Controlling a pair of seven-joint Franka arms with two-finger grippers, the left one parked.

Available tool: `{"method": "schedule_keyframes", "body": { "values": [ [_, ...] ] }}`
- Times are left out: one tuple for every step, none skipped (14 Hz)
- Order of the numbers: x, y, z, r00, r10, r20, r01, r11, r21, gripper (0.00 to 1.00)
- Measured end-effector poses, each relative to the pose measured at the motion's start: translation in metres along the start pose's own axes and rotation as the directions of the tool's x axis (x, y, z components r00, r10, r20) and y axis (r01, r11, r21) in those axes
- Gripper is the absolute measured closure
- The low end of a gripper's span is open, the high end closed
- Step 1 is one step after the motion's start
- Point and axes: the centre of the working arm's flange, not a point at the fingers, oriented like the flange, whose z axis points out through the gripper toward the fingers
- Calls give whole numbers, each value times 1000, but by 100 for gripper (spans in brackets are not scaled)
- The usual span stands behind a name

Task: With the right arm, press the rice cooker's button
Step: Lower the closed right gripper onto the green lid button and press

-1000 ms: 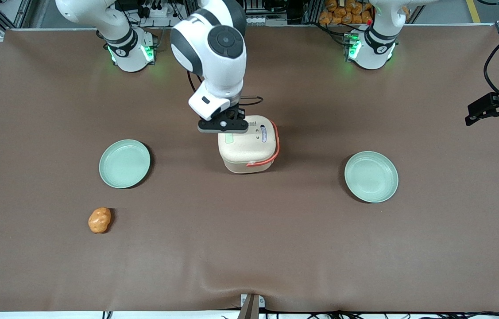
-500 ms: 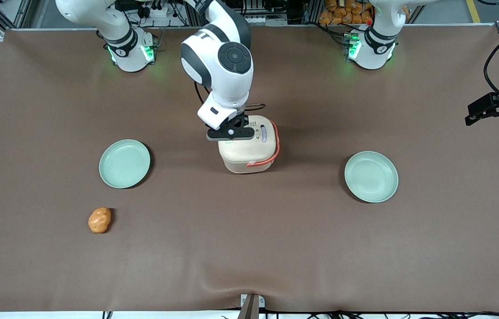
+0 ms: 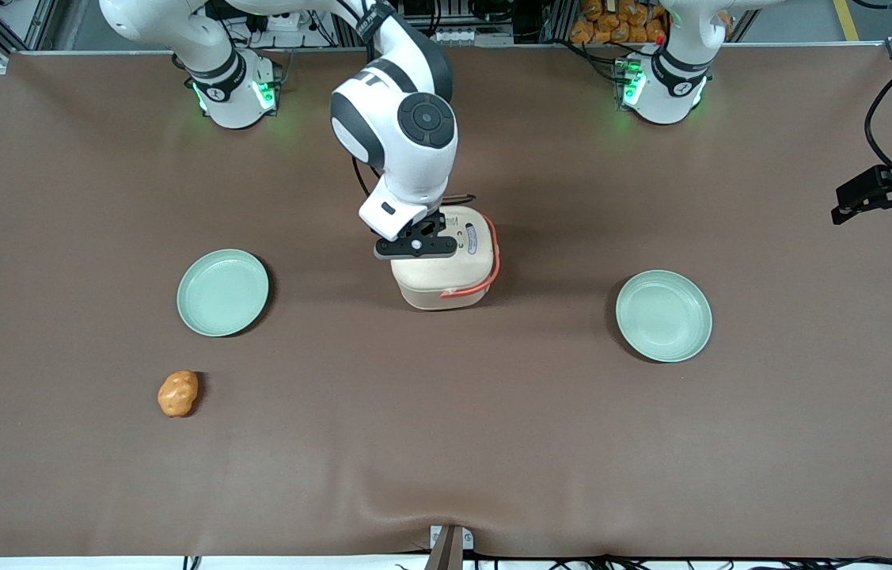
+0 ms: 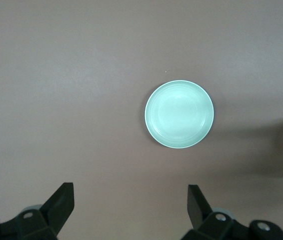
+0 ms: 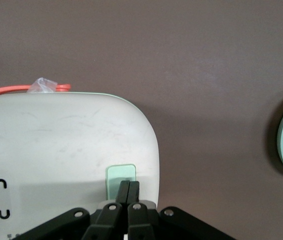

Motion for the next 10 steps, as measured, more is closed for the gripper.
{"method": "schedule_keyframes", "body": {
  "values": [
    [0,-1,1,1000,-1,1,1,1000,-1,99],
    [-1,-2,4,1000,-3,2,3,1000,-2,99],
    [0,-4,7,1000,-5,3,5,1000,-3,99],
    [-1,-6,10,1000,-7,1,7,1000,-2,99],
    [-1,-8,12,1000,-8,-1,8,1000,-5,99],
    [-1,-9,12,1000,-7,-3,7,1000,-7,99],
    [-2,-10,12,1000,-7,-6,7,1000,-11,99],
    [-2,-10,12,1000,-8,-9,8,1000,-14,99],
    [-3,-10,12,1000,-7,-9,7,1000,-15,99],
    [-2,-10,11,1000,-7,-10,6,1000,-15,99]
  ]
}}
